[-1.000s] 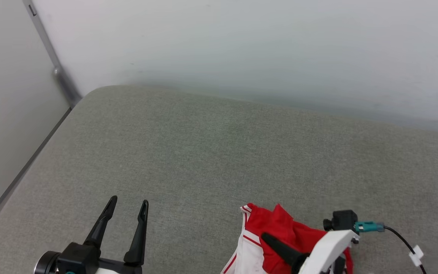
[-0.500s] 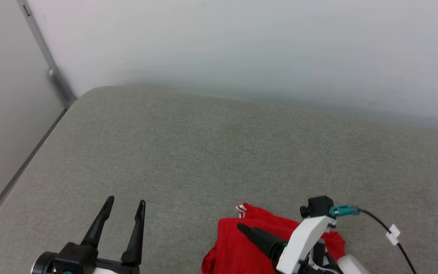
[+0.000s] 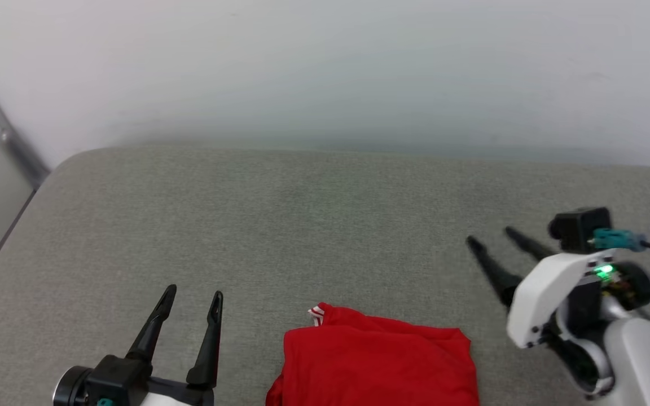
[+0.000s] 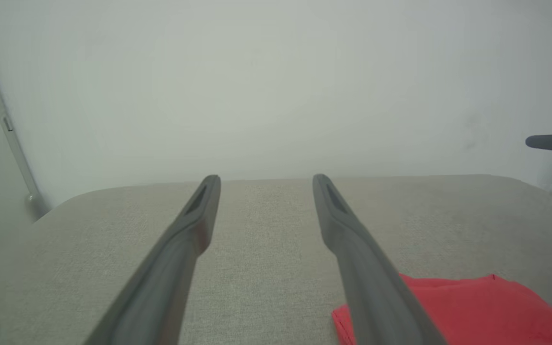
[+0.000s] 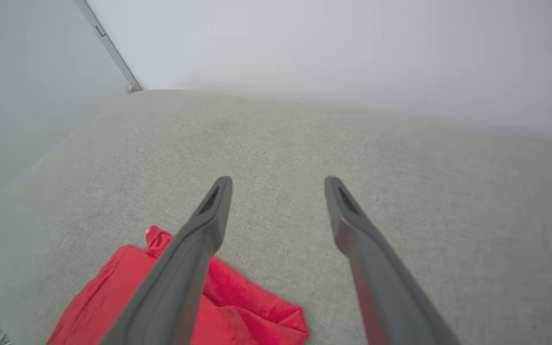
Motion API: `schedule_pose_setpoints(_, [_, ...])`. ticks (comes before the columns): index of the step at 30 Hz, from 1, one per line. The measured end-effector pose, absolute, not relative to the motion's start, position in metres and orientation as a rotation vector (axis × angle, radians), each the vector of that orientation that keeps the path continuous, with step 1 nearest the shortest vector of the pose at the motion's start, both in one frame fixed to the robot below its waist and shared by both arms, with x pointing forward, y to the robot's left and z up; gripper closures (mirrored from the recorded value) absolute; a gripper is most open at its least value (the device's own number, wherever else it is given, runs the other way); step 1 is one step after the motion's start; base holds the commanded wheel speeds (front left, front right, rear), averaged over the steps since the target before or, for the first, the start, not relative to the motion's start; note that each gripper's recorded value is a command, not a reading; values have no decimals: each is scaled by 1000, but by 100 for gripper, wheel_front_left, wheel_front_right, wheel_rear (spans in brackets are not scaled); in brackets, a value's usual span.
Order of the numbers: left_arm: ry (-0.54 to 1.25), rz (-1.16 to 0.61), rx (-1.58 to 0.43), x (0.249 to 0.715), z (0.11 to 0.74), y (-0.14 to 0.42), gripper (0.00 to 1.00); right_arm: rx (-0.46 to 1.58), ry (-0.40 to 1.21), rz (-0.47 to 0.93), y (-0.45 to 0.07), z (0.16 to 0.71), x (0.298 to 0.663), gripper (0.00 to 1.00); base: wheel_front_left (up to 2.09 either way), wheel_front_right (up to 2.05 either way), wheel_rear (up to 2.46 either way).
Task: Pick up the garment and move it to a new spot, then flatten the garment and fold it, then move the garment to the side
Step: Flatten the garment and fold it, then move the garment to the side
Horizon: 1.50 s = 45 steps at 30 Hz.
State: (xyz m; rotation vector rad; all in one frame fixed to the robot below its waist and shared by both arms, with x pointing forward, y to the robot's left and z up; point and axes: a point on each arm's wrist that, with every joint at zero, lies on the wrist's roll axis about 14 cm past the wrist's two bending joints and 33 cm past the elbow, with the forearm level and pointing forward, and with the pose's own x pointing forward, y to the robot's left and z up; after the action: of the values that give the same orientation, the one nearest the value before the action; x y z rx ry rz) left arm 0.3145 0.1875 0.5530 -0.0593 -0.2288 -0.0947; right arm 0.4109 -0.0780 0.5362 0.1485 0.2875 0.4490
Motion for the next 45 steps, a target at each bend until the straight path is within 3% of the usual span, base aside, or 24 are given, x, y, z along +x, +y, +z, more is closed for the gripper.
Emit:
schedule_pose_setpoints(6, [-224,-153,-67,328,553,169,0,-92,98,283,-153,568,415,0,0,0,0])
schedule_pose_setpoints(10, [-223,-184,-69,334,553,159,0,-129,16,216,-181,572,406,0,0,0,0])
schedule_pose_setpoints(15, [-224,-190,-105,336,553,152,0,-21,-55,127,-205,570,388,0,0,0,0])
schedule_pose_setpoints(28, [-221,-154,-133,327,551,157,0,5,-76,99,-197,543,357,0,0,0,0])
schedule_pose_setpoints(45, [-202,-136,-134,322,545,161,0,104,-8,113,-179,524,356,0,0,0,0])
